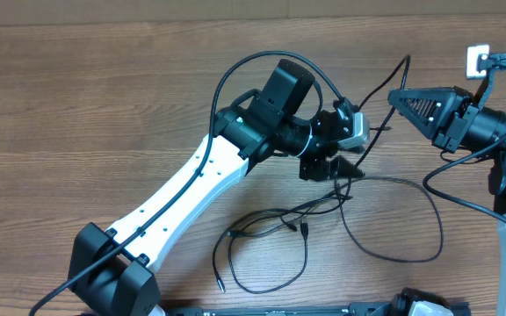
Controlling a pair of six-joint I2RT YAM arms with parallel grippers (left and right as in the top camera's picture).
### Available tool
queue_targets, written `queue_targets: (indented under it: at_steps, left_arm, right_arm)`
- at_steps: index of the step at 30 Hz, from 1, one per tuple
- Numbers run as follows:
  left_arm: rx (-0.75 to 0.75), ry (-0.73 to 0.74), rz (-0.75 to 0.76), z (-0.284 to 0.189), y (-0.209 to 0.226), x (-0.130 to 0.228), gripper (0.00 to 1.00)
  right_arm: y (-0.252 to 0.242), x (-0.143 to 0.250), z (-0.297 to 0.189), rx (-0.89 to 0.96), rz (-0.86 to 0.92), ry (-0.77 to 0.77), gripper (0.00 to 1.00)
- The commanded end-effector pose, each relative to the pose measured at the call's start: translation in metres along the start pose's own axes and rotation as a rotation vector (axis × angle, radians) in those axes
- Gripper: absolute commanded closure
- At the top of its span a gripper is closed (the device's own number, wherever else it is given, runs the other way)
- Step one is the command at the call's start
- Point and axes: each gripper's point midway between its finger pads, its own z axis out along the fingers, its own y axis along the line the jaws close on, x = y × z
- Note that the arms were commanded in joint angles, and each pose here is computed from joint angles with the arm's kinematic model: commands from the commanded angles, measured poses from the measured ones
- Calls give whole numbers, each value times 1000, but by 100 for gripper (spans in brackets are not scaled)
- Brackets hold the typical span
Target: Untangle cables
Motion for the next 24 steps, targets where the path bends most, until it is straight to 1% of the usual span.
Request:
queue_targets:
  at_steps: [1, 7, 11, 13, 17, 22, 24]
  left_arm:
    - [-43, 30, -16, 4, 8, 7, 95]
    - [-50, 28, -38, 3, 9, 6, 96]
    - [-59, -5, -93, 2, 12, -4, 96]
    - [-53, -32, -94, 0, 10, -12, 96]
    - [0, -119, -5, -12, -9, -42, 96]
    - [-28, -205, 86, -34, -26, -79, 96]
    - [-46, -259, 153, -50, -40, -102, 96]
  right_arm:
    - [9, -7, -2, -9, -27, -5, 96]
    - [9, -7, -2, -9, -27, -5, 96]
    - [6, -9, -2, 7, -27, -13, 96]
    - [1, -10, -2, 35, -19, -24, 96]
    - [-10, -10, -3, 93, 17, -39, 96]
    - [-26, -7, -4, 155, 61, -44, 96]
    - [-41, -4, -4, 205, 101, -46, 96]
